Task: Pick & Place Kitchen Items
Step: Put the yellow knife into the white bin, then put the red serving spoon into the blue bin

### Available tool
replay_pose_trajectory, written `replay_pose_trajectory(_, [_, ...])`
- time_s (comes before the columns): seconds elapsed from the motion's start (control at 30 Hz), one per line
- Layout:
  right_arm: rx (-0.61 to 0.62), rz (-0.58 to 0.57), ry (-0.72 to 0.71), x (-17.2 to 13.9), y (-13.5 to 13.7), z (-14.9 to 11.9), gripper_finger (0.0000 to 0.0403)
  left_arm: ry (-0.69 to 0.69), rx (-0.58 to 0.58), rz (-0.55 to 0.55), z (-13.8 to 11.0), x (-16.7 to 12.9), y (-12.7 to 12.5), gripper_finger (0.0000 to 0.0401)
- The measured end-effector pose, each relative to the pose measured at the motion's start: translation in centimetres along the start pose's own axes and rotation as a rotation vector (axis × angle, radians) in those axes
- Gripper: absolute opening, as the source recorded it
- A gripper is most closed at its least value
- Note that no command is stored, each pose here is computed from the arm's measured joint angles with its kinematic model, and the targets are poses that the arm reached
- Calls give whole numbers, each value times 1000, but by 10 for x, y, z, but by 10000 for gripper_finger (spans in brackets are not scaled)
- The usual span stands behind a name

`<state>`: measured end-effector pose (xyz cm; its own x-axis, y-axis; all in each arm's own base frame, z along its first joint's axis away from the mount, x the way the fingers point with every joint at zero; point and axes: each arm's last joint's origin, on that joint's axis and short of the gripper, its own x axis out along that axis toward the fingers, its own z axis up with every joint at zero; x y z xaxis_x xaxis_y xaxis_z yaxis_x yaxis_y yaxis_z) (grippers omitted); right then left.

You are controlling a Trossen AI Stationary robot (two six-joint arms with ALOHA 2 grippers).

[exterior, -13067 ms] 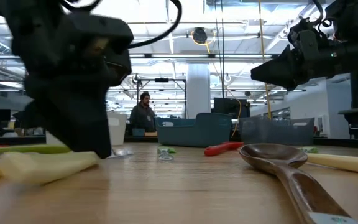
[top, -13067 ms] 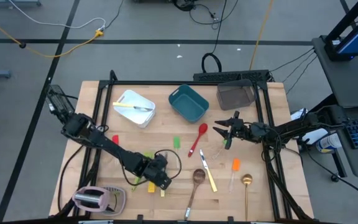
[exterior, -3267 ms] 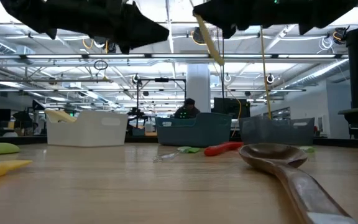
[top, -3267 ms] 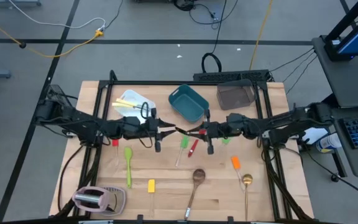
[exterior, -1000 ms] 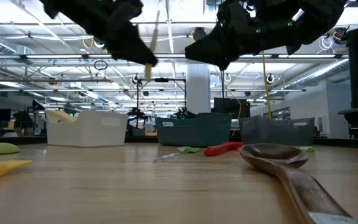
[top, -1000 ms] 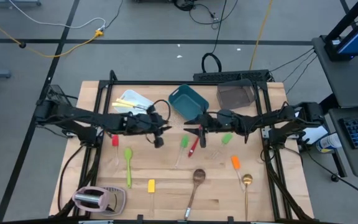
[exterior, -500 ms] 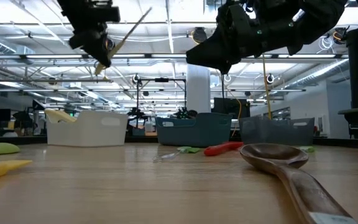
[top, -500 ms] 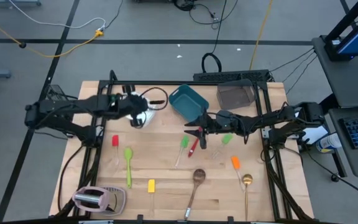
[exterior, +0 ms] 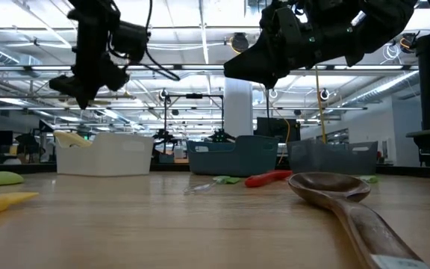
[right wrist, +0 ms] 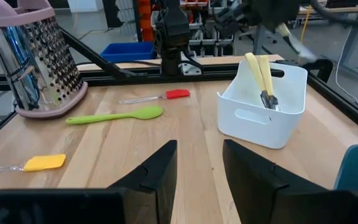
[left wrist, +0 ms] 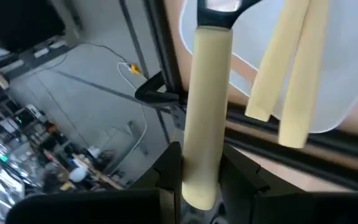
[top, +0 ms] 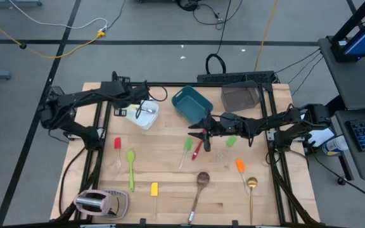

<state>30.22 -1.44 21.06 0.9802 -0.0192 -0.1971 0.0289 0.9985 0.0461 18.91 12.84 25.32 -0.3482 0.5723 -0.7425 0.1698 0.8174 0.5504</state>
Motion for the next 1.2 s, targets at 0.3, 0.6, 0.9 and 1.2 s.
replay_pose_trajectory(0.3, [-3,0,4,0,0,0,121,152,290,-6,27,34,4,67])
replay_pose_trajectory(0.6, [-3,-2,42,0,0,-4,121,235,475,-24,51,58,-4,67])
replay_pose_trajectory(0.9, [-3,-3,42,0,0,-4,118,239,468,8,62,66,-4,128])
replay_pose_trajectory(1.2, [0,-2,42,0,0,-4,117,208,262,34,60,60,-3,178])
